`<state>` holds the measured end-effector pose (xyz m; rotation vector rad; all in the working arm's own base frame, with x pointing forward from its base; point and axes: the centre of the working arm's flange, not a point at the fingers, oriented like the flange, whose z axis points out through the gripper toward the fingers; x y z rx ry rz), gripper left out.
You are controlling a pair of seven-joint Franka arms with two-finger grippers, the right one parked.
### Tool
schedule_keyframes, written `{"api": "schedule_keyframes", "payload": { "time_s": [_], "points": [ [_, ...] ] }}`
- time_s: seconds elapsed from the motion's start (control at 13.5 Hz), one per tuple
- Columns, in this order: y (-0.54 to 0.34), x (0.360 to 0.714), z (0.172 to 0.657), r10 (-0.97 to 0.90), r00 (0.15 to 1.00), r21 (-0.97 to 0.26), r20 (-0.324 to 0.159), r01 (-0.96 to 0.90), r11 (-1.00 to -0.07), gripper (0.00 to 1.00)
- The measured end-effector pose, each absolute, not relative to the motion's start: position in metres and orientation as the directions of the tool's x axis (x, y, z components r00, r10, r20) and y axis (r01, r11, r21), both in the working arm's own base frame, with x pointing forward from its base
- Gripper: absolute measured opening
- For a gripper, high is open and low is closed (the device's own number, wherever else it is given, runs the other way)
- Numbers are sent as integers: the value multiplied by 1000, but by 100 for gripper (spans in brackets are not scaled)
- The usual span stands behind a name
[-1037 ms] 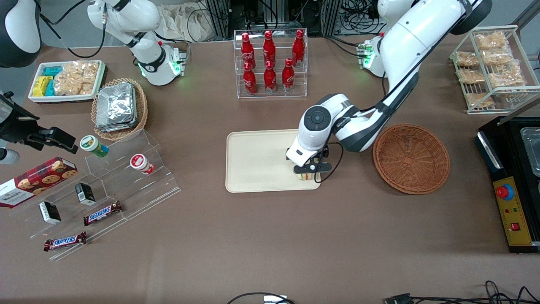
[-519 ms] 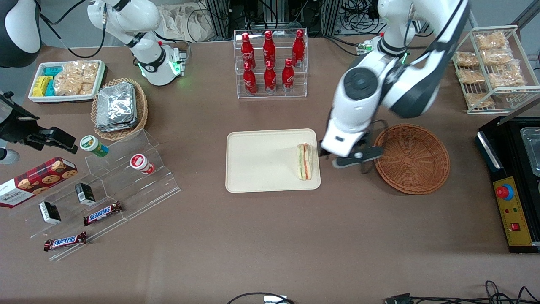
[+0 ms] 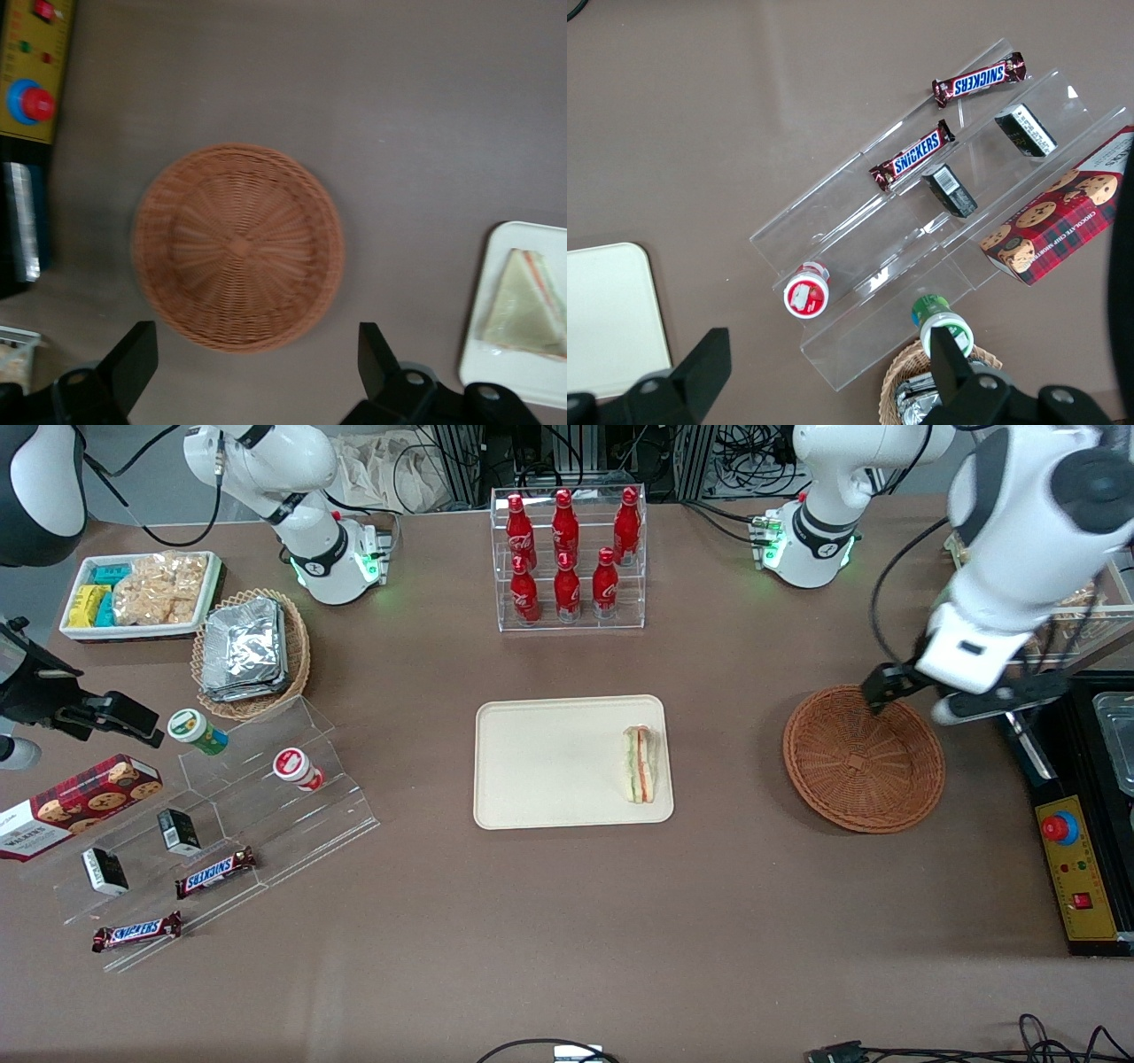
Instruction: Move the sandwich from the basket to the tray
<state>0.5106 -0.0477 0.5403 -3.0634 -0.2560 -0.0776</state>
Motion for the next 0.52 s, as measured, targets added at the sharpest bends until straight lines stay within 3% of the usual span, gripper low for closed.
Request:
{"api": "schedule_keyframes", "payload": {
  "time_s": [0.22, 0.52],
  "points": [
    [2, 506, 553, 148, 988, -42, 52, 150, -988, 100],
    [-9, 508, 566, 147, 988, 10, 52, 146, -989, 100]
  ]
}}
